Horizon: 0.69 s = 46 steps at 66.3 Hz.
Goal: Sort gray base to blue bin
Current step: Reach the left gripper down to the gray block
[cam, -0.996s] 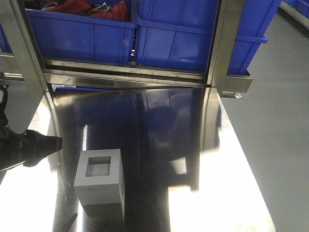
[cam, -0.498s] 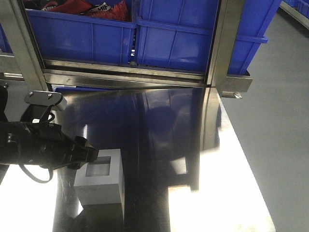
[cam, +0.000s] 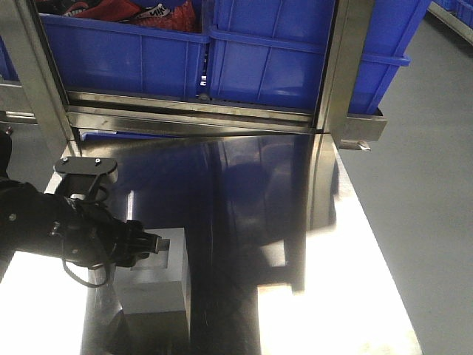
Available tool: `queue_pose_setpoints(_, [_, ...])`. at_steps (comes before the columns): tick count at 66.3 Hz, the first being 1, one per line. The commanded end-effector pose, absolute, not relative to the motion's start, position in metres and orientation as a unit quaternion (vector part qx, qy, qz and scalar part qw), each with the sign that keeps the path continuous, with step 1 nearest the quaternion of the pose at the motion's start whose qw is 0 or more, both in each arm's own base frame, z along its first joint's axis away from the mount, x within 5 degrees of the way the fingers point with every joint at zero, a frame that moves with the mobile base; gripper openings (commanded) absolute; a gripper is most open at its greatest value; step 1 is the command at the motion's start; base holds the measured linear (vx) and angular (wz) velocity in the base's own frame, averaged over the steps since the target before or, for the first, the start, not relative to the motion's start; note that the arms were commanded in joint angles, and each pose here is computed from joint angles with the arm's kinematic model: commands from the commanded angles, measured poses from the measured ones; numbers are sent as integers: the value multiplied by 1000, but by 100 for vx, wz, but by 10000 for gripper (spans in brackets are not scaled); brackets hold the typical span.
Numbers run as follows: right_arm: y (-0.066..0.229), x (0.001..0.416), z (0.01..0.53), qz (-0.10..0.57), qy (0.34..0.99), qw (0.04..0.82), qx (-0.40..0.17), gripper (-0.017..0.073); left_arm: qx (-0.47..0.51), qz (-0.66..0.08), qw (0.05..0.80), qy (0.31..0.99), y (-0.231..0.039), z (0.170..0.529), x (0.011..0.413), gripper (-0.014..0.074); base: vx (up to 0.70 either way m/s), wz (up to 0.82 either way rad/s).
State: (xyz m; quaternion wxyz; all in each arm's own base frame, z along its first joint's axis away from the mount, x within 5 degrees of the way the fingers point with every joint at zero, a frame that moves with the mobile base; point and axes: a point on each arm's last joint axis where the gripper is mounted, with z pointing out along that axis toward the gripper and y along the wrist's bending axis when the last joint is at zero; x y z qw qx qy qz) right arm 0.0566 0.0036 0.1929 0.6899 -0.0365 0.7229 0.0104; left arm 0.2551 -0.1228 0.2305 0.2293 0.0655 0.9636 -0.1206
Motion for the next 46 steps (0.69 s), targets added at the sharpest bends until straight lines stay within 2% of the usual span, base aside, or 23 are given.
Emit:
queue_pose_setpoints(1, [3,56,196,4,696,717,-40,-9,50,-138,255,956,-127,242,261,452,0,0])
queue_pose_setpoints(19, [3,56,196,4,696,717,-40,-9,38,-136,244,959,-128,234,264,449,0,0])
queue_pose_setpoints(27, [3,56,196,4,696,717,-40,-9,37,-133,239,961,-129,231,265,404,0,0])
queue_pose_setpoints(35, [3,56,196,4,696,717,-40,-9,37,-133,240,961,-129,231,265,283,0,0])
queue_pose_setpoints(46, [3,56,196,4,696,717,-40,-9,39,-133,243,960,-129,231,266,41,0,0])
